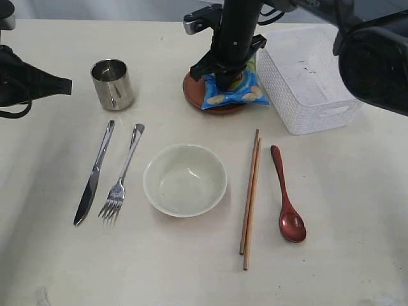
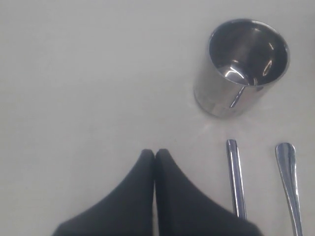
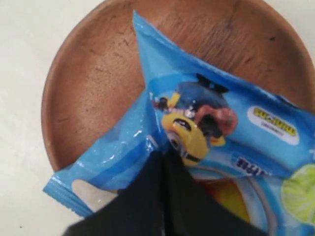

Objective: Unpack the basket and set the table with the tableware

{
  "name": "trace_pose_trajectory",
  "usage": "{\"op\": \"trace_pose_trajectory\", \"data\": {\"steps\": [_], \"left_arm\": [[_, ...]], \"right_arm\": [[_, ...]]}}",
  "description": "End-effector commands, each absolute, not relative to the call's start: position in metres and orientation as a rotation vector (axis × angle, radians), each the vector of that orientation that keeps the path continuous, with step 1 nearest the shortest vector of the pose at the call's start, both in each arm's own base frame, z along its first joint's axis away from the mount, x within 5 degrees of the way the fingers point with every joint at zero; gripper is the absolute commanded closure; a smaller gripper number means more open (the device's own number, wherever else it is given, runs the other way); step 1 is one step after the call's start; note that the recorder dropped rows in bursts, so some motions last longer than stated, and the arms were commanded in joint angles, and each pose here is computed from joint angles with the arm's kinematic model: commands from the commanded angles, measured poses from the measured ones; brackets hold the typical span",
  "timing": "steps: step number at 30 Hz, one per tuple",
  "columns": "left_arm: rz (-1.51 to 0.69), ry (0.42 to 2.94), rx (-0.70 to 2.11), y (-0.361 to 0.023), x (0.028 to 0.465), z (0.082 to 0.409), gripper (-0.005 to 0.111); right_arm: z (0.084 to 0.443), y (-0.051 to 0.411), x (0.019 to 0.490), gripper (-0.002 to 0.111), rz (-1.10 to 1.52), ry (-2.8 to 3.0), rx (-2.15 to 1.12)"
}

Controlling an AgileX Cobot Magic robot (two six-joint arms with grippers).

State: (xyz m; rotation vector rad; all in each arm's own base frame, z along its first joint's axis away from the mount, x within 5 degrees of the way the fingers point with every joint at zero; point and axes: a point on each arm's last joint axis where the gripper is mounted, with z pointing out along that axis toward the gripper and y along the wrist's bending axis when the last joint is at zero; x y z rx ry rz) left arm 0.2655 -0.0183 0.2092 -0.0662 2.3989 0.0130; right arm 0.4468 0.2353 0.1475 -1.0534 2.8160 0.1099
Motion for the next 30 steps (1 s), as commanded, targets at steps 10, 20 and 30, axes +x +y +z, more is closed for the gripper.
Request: {"op": "trace_pose_trajectory", "data": {"steps": [10,20,30], "left_arm": [[0.013,2.409,-0.082,-0.017,0.264,0.207,0.107],[0.016,2.413,-0.083,-0.017,0.264,0.207,0.107],[0.007,2.417,-0.101,-0.017,0.263,0.207,0.107]], "right_arm": [[0.195,0.240,0.441,0.109,0.484,2.651,-1.118],[0.264,0.125,0.448,0.109,0.256,2.743,-0.670],[0.202,0.129,0.425,0.109,0.251,2.875,-0.786]]}}
